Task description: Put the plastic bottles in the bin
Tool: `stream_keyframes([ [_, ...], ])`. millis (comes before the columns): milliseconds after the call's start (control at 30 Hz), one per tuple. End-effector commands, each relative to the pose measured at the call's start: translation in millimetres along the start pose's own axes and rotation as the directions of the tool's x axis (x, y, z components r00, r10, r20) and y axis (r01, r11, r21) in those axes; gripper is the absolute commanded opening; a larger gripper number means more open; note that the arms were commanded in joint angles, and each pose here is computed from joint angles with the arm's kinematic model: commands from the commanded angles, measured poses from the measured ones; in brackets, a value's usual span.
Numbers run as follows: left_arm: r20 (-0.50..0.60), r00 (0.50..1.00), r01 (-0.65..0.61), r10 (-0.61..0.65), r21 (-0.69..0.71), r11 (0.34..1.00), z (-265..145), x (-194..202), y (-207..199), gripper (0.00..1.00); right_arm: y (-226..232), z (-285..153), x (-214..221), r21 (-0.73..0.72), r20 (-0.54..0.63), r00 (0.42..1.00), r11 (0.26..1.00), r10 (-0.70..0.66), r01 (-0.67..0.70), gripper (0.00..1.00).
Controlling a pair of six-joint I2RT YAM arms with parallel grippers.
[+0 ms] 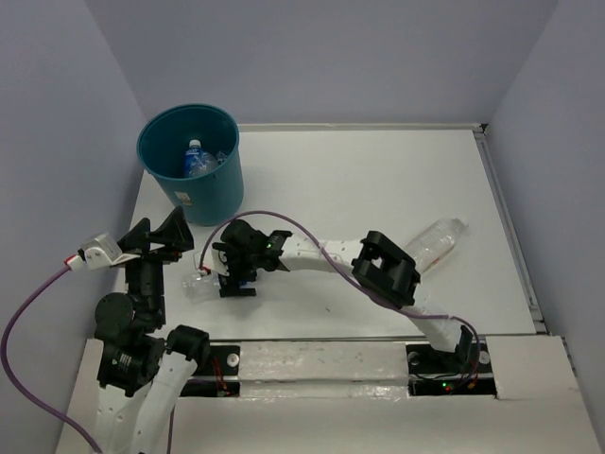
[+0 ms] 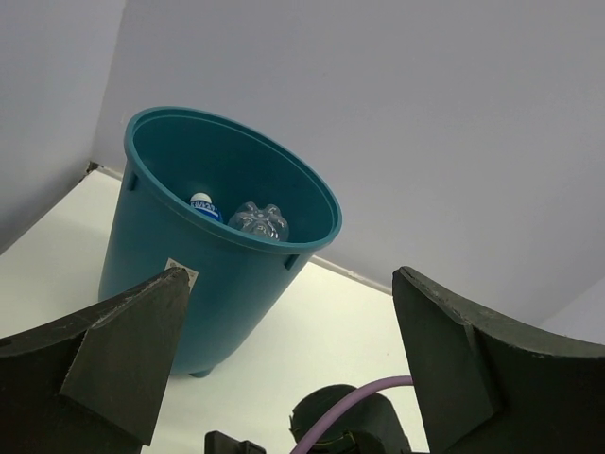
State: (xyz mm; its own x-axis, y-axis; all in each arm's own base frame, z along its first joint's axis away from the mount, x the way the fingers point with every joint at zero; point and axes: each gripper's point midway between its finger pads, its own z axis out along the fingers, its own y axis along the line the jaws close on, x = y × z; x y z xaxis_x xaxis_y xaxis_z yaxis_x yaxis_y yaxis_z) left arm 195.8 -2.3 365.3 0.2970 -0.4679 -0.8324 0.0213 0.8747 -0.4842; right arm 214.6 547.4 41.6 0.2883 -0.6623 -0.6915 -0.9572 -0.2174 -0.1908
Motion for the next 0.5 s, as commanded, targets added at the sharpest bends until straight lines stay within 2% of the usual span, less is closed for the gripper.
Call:
stream_keyframes([
  [0,0.034,0.999,0.005,-0.006,0.005,1.000,2.9,-9.0,-3.2,0.99,16.3,-8.9,-17.8,-0.051,0.059,0.996,0.996,0.074,-0.071,0.98],
  [33,0.034,0.999,0.005,-0.006,0.007,1.000,2.9,-8.9,-3.4,0.99,18.1,-10.8,-18.5,-0.052,0.066,0.994,0.995,0.085,-0.082,0.97],
  [133,0.033,0.999,0.009,-0.009,0.012,1.000,2.5,-9.0,-4.3,0.99,22.9,-24.4,-30.1,-0.041,0.138,0.983,0.992,0.122,-0.117,0.84],
  [200,0.034,0.999,0.011,-0.011,0.014,1.000,2.0,-9.0,-4.4,0.99,26.4,-25.2,-27.5,-0.029,0.167,0.974,0.988,0.153,-0.150,0.74],
  [233,0.031,0.999,0.008,-0.009,0.014,1.000,2.4,-7.8,-4.4,0.99,25.7,-27.7,-28.3,-0.018,0.177,0.972,0.987,0.158,-0.157,0.64],
  [267,0.034,0.999,0.009,-0.009,0.011,1.000,2.4,-8.8,-3.8,0.99,20.5,-35.4,-39.1,0.007,0.217,0.964,0.988,0.151,-0.157,0.61],
  [333,0.037,0.999,0.012,-0.012,0.010,1.000,2.0,-10.0,-3.9,0.99,23.6,-40.1,-29.4,0.030,0.208,0.961,0.981,0.183,-0.194,0.60],
  [367,0.037,0.999,0.010,-0.010,0.005,1.000,2.0,-9.9,-3.0,0.99,13.6,-56.0,-50.4,0.072,0.281,0.947,0.980,0.157,-0.184,0.59],
  [400,0.039,0.999,0.010,-0.011,0.004,1.000,1.6,-10.1,-2.5,0.99,15.9,-53.1,-43.4,0.076,0.276,0.946,0.977,0.172,-0.200,0.58],
  [433,0.042,0.999,0.010,-0.010,0.002,1.000,1.5,-11.0,-2.2,0.99,15.7,-67.6,-46.3,0.100,0.293,0.939,0.971,0.179,-0.217,0.54],
  [467,0.048,0.999,0.012,-0.012,-0.005,1.000,0.9,-12.8,-0.9,0.99,13.1,-77.3,-52.8,0.120,0.319,0.932,0.968,0.172,-0.219,0.53],
])
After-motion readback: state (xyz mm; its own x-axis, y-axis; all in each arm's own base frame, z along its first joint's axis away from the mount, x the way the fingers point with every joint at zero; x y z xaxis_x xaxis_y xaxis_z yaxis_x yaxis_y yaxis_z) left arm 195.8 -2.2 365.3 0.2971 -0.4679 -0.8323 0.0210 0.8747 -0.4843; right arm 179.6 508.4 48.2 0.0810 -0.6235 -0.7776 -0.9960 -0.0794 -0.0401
